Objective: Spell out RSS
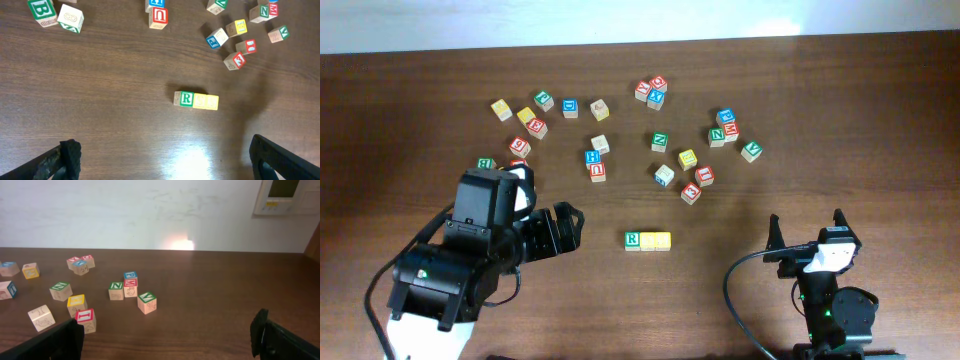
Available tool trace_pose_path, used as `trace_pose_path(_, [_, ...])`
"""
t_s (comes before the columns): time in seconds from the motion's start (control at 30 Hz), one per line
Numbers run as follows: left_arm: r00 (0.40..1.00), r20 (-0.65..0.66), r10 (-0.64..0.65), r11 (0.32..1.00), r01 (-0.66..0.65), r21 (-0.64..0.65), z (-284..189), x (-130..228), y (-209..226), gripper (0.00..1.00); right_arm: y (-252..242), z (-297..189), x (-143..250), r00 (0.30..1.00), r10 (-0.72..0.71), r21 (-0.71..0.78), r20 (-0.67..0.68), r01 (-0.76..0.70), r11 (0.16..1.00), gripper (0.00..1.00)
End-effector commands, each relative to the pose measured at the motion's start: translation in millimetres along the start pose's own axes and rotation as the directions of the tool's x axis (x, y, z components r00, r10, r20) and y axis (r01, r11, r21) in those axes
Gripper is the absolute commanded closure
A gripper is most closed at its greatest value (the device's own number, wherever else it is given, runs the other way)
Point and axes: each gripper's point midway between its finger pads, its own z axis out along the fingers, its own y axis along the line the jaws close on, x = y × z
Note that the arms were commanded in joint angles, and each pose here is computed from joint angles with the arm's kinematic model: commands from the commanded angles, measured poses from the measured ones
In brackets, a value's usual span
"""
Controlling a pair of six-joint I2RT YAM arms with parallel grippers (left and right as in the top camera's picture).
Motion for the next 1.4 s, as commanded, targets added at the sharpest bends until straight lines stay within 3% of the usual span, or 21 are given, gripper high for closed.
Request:
trace_pose_path(0.0, [1.0, 0.018, 0.009, 1.0, -0.009, -0.004, -3.1, -3.8, 0.3, 0.01, 0.1, -0.1, 1.8, 1.0, -0.003, 0.002, 0.002, 0.003, 1.0, 0.02])
trace_pose_path(0.97, [1.0, -0.024, 0.003, 1.0, -0.004, -0.022, -1.0, 4.8, 4.8, 0.01, 0.1, 0.0, 1.8, 1.0, -0.002, 0.002, 0.002, 0.002, 1.0, 0.02])
trace_pose_path(1.2, [0.975, -0.001, 0.221, 0.973, -0.221, 0.069, 4.0, 9.2, 6.9, 0.01, 0.1, 0.0, 1.8, 1.0, -0.003, 0.002, 0.002, 0.003, 1.0, 0.02])
trace_pose_path(1.37, [0.932, 0.159, 0.326, 0.931, -0.345, 0.115, 14.3, 11.6, 14.3, 0.01, 0.1, 0.0, 1.8, 1.0, -0.002, 0.002, 0.002, 0.002, 1.0, 0.02])
